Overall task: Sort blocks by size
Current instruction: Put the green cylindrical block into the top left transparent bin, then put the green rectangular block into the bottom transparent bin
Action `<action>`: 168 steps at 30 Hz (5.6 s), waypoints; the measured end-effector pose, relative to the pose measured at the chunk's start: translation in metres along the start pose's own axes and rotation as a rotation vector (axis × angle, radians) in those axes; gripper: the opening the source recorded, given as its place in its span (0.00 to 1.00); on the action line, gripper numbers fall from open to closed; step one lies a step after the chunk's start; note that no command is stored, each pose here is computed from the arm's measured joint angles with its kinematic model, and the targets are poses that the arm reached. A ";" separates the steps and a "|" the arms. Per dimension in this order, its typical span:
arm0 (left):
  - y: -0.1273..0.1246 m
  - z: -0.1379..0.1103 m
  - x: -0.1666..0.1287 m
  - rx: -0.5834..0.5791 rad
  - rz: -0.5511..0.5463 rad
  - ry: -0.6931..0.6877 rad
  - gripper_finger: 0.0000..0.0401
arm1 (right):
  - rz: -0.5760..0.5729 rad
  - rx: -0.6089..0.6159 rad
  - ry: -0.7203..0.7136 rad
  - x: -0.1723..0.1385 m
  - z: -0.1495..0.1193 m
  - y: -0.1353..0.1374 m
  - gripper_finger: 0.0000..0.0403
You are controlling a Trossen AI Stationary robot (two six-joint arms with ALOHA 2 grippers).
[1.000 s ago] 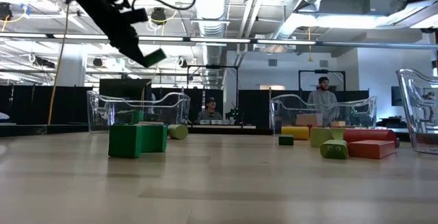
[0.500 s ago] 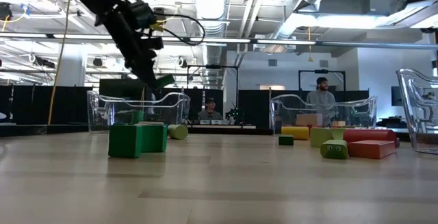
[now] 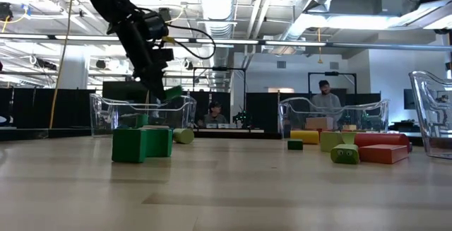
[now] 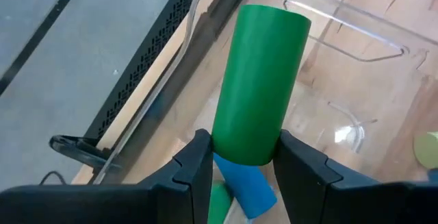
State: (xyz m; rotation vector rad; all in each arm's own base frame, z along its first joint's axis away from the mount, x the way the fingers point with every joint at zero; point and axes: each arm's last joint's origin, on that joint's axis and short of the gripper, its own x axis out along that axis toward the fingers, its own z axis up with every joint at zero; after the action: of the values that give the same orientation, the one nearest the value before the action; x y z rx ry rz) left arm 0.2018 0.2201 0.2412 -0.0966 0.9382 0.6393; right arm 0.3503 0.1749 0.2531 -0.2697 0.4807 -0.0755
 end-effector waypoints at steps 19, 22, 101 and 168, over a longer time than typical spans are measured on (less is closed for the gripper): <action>-0.003 -0.003 0.000 0.000 -0.064 0.023 0.32 | 0.000 0.001 -0.002 0.000 0.000 0.000 0.50; -0.003 -0.004 0.000 0.004 -0.066 0.031 0.32 | 0.000 0.001 -0.002 0.000 0.000 0.000 0.50; -0.161 -0.167 -0.130 0.081 -0.828 -0.819 0.53 | -0.011 -0.065 0.111 0.001 -0.012 -0.004 0.50; -0.287 -0.164 -0.069 0.432 -0.598 -0.742 0.53 | -0.535 0.648 0.786 0.037 -0.103 -0.128 0.51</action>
State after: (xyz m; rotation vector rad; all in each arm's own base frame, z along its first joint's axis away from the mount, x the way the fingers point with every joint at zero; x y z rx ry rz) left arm 0.2129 -0.1020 0.1411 0.2301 0.2732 -0.1076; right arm 0.3341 0.0219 0.1836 0.2985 1.1179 -0.8672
